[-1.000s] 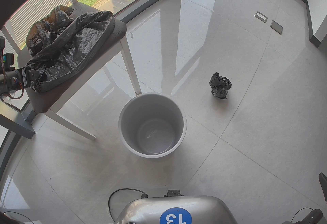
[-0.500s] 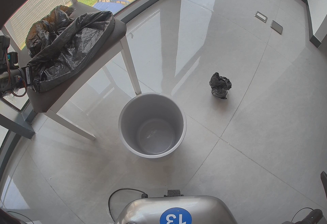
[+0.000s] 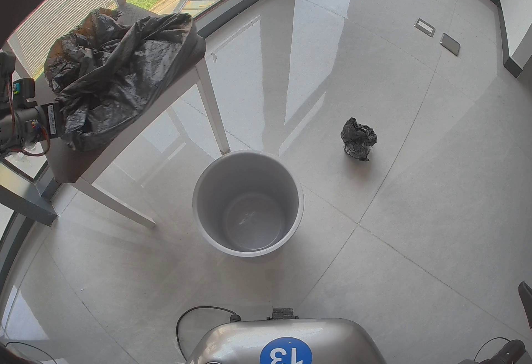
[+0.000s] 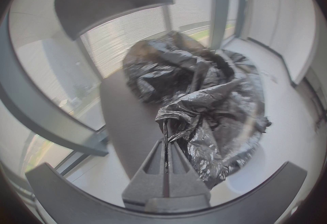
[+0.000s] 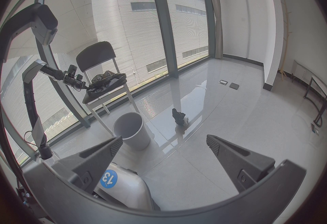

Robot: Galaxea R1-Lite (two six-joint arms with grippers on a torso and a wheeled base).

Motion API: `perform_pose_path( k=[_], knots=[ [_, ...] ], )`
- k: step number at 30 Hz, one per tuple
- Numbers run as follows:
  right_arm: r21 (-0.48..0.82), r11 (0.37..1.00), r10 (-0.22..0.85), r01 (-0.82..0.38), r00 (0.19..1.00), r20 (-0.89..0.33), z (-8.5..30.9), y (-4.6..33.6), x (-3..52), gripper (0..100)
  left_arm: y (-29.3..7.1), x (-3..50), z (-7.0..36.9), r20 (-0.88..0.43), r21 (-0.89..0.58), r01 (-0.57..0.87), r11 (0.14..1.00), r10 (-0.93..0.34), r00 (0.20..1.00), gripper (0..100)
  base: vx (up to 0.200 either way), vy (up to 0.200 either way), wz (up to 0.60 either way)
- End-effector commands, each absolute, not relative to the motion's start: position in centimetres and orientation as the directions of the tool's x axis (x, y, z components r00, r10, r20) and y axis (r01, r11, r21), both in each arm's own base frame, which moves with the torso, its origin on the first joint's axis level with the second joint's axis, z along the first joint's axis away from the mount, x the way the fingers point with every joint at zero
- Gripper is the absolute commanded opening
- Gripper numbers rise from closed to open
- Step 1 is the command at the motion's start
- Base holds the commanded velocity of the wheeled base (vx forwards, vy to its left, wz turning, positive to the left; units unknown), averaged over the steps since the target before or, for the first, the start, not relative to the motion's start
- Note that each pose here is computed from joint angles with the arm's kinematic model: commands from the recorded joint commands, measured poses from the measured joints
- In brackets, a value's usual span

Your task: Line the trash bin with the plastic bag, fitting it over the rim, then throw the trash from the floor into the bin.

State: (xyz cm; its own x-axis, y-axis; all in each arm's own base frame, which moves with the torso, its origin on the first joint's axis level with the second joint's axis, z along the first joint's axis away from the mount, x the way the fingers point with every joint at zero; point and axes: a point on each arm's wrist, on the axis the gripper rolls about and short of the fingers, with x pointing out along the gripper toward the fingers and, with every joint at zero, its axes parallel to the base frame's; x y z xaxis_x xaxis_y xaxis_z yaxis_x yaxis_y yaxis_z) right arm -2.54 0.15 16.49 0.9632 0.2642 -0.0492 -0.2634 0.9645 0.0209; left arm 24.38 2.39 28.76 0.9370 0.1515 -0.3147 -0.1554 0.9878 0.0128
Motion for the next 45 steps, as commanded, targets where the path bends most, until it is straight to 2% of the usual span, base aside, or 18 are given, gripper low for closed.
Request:
perform_pose_path(
  k=[1,8,12,18,19,25,31,35,40,45],
  knots=[
    [0.024,0.963,0.268,-0.267,0.96,-0.077,16.7,0.2,-2.0,100,-0.7,21.0,30.4,-0.234,0.004,0.062,0.998,-0.059,0.97,0,0.0,0.0,0.0],
    [0.024,0.937,0.349,-0.348,0.933,-0.088,16.5,0.0,-1.9,100,-0.7,20.7,29.6,-0.241,0.036,0.032,0.999,-0.022,0.97,0,0.0,0.0,0.0],
    [0.023,0.935,0.353,-0.353,0.931,-0.095,16.7,0.1,-1.7,100,-0.6,20.1,29.8,-0.226,0.041,0.015,0.999,-0.005,0.974,0,0.0,0.0,0.0],
    [0.023,0.932,0.363,-0.363,0.924,-0.124,16.8,0.2,-1.1,100,-2.2,17.6,31.5,-0.15,0.009,0.145,0.989,-0.142,0.978,0,0.0,0.0,0.0],
    [0.025,0.924,0.382,-0.382,0.915,-0.133,16.9,0.2,-1.0,100,-3.1,16.4,32.0,-0.128,0.014,0.206,0.978,-0.203,0.971,0,0.0,0.0,0.0],
    [-0.011,0.912,0.403,-0.411,0.899,-0.17,17.1,0.3,-0.2,100,-5.9,15.2,32.2,-0.132,0.012,0.363,0.932,-0.358,0.924,0,0.0,0.0,0.0],
    [-0.005,0.905,0.418,-0.426,0.89,-0.184,17.5,0.5,0.3,100,-7.9,16.6,32.9,-0.095,-0.016,0.357,0.934,-0.356,0.93,0,0.0,0.0,0.0],
    [0.001,0.892,0.444,-0.452,0.876,-0.187,18.2,0.7,0.7,100,-9.7,16.9,34.8,-0.015,-0.031,0.356,0.934,-0.357,0.934,0,0.0,0.0,0.0],
    [0.009,0.89,0.447,-0.455,0.869,-0.212,19.0,0.9,1.5,100,-12.0,14.9,37.8,0.078,-0.051,0.482,0.875,-0.477,0.875,0,0.0,0.0,0.0],
    [0.043,0.892,0.443,-0.451,0.848,-0.292,19.2,1.6,4.2,100,-12.9,13.5,40.4,0.124,-0.061,0.507,0.86,-0.498,0.858,0,0.0,0.0,0.0]
  ],
)
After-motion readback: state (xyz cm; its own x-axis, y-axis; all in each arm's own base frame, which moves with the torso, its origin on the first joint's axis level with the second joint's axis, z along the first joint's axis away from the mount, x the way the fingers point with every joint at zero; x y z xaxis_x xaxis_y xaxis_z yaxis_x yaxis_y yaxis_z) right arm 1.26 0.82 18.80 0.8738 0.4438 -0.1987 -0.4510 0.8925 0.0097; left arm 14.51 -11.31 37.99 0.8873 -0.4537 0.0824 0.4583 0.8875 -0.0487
